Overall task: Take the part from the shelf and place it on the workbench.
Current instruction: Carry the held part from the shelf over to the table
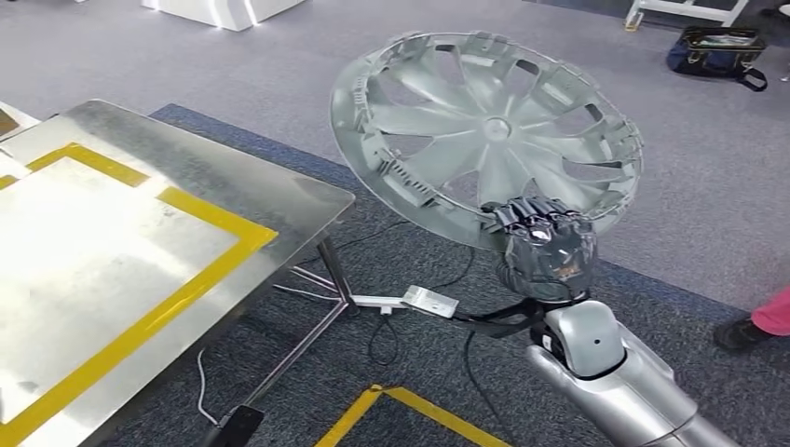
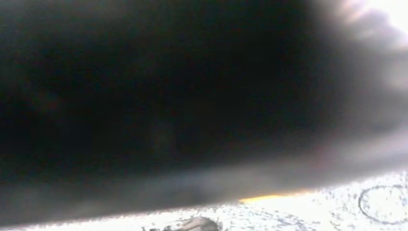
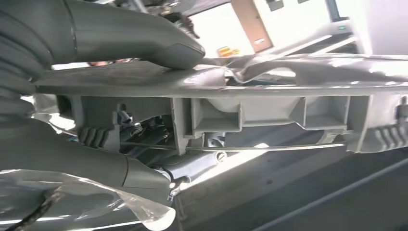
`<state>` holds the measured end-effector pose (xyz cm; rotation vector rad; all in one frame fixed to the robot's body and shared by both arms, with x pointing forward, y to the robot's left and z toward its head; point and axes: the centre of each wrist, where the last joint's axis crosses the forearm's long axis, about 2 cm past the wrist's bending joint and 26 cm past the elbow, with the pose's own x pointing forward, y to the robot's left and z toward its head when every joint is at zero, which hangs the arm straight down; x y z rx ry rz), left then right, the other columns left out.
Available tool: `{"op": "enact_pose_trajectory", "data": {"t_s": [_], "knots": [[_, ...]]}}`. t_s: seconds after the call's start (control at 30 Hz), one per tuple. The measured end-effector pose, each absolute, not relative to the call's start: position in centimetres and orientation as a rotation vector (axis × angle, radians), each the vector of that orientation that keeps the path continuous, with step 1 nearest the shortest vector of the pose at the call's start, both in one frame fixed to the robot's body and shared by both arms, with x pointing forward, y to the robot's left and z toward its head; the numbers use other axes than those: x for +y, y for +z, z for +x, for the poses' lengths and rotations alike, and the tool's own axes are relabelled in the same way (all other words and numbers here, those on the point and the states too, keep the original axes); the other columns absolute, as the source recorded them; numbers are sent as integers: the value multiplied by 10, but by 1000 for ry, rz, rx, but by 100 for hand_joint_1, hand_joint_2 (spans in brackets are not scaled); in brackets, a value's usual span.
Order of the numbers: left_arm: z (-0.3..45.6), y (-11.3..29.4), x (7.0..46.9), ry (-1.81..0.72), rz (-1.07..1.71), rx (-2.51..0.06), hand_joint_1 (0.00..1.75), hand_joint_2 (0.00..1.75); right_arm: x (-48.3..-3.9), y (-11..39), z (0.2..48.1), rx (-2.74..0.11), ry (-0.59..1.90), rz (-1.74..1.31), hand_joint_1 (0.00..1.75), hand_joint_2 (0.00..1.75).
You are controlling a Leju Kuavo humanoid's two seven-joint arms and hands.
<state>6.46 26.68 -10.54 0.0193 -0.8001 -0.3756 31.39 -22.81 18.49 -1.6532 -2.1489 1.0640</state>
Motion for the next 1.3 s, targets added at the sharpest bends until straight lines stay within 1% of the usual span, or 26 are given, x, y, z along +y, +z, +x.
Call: {"op": "enact_pose_trajectory", "data": {"t_s": [1.3], "knots": [[67,-105,273,-375,35,-790,0,0,-226,178,310,-2138,1078,-1632,175,175]]}}
